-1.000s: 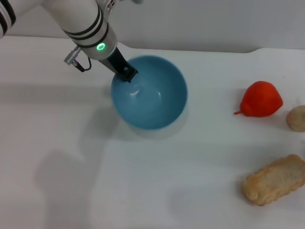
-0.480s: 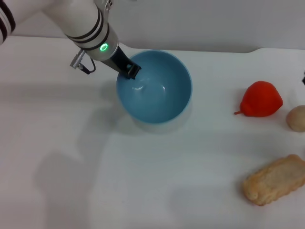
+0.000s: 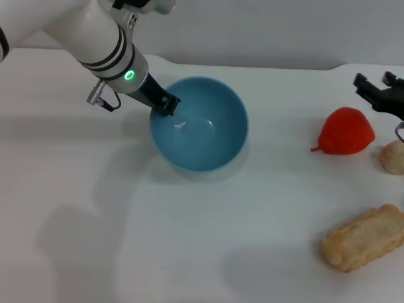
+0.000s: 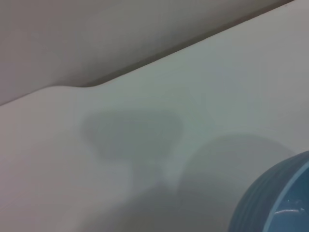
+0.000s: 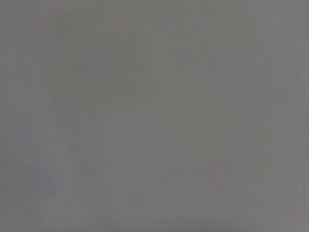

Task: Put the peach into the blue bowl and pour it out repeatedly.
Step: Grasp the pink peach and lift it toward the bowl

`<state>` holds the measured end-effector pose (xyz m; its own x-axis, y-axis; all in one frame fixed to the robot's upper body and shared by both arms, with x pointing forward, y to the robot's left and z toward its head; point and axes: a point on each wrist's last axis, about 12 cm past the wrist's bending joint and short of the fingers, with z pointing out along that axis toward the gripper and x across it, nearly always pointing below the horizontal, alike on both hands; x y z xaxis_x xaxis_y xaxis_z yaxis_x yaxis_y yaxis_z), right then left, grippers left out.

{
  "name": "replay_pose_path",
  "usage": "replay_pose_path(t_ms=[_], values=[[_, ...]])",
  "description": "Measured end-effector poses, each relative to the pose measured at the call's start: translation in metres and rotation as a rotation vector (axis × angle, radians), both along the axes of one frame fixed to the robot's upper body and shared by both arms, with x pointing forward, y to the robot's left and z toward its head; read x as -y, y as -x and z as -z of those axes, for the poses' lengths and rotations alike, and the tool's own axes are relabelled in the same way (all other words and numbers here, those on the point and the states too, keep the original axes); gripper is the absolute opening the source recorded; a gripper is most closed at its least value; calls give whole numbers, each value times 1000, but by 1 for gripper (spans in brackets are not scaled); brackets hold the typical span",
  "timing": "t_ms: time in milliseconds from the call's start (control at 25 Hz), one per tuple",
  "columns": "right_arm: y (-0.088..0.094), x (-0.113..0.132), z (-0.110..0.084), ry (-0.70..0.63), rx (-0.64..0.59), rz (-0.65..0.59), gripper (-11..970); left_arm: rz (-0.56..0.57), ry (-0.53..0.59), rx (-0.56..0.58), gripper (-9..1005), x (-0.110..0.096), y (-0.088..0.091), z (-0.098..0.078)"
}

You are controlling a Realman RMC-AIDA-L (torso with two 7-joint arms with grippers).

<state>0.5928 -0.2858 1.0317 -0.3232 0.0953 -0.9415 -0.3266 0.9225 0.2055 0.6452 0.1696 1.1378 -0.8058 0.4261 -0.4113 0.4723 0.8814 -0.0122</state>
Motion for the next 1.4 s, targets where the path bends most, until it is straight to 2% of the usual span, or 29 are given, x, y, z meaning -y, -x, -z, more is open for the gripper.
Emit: replay_pose_path(t_ms=[80,200,320,440,560,640,800,960,1200,1280,1400], values=[[-15,2,-8,25,-71,-60,707,-2,3,2,-2,0,0,2],[-25,6,-17,28,-138,-105,707,-3,4,2,-2,-1,0,2],[-37,12,-36,36,-235,-173,706,-11,8,0,-2,-2,0,4],[-39,15,-62,105,-270,-198,706,-17,15,3,-2,-2,-1,5],[-42,19,-98,153,-283,-205,706,-23,26,0,-2,-2,0,8],[-41,16,-110,156,-318,-223,706,-28,34,-5,-2,-3,0,9],[-34,28,-109,150,-410,-182,705,-33,34,-9,-2,-4,0,13],[-21,39,-107,162,-558,-169,705,-35,41,-22,-2,-4,2,14],[8,62,-110,152,-678,-181,706,-32,39,-28,-2,-3,3,14],[22,74,-108,173,-751,-166,706,-27,37,-25,-2,-2,2,13],[30,80,-103,198,-797,-162,707,-24,36,-23,-2,-1,2,12]])
